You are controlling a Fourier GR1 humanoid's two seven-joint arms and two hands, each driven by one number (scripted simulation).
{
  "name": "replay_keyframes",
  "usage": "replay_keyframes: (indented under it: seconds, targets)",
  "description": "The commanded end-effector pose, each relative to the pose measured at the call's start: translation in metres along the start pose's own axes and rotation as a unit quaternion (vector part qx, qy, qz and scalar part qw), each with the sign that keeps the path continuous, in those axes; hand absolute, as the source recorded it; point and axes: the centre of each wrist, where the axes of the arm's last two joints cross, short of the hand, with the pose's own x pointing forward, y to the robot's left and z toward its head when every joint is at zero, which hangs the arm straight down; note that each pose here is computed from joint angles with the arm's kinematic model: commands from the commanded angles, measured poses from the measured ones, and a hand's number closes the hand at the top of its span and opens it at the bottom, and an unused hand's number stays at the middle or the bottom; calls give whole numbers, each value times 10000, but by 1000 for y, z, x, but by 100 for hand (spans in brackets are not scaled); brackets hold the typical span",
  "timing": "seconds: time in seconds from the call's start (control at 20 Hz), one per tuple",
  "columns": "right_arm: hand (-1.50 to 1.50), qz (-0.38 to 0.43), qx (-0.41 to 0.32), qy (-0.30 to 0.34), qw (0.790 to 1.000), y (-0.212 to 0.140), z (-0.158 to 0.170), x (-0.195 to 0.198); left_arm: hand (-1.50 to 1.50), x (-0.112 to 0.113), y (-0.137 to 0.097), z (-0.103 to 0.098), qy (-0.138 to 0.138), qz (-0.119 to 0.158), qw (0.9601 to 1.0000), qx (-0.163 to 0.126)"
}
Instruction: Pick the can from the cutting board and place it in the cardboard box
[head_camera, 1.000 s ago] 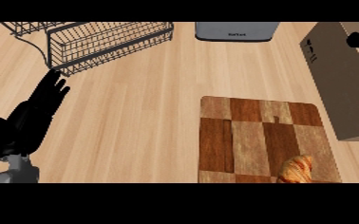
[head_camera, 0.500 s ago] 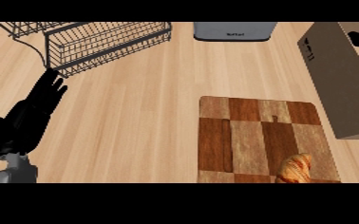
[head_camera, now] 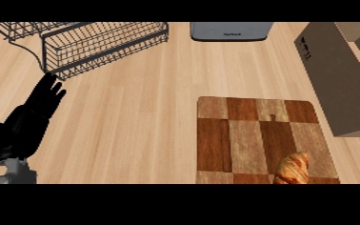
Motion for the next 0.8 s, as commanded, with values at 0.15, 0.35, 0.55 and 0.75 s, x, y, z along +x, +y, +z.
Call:
replay_keyframes:
  seconds: [0.15, 0.35, 0.55, 0.75]
  targets:
    - [-150, -613, -262, 126, 9977, -66, -3, -38, 0, 12, 6, 13, 41, 28, 10000, -44]
    - [-150, -433, 119, -45, 9990, -87, 20, -58, 0, -4, -3, 3, 76, 11, 10000, -49]
    - [-150, -603, 31, -66, 9982, -118, 8, -68, 0, 6, 0, -1, 44, 82, 9999, -38]
    - [-150, -439, 91, -129, 9989, -144, 16, -90, 0, -11, -2, 13, 3, -15, 10000, 3]
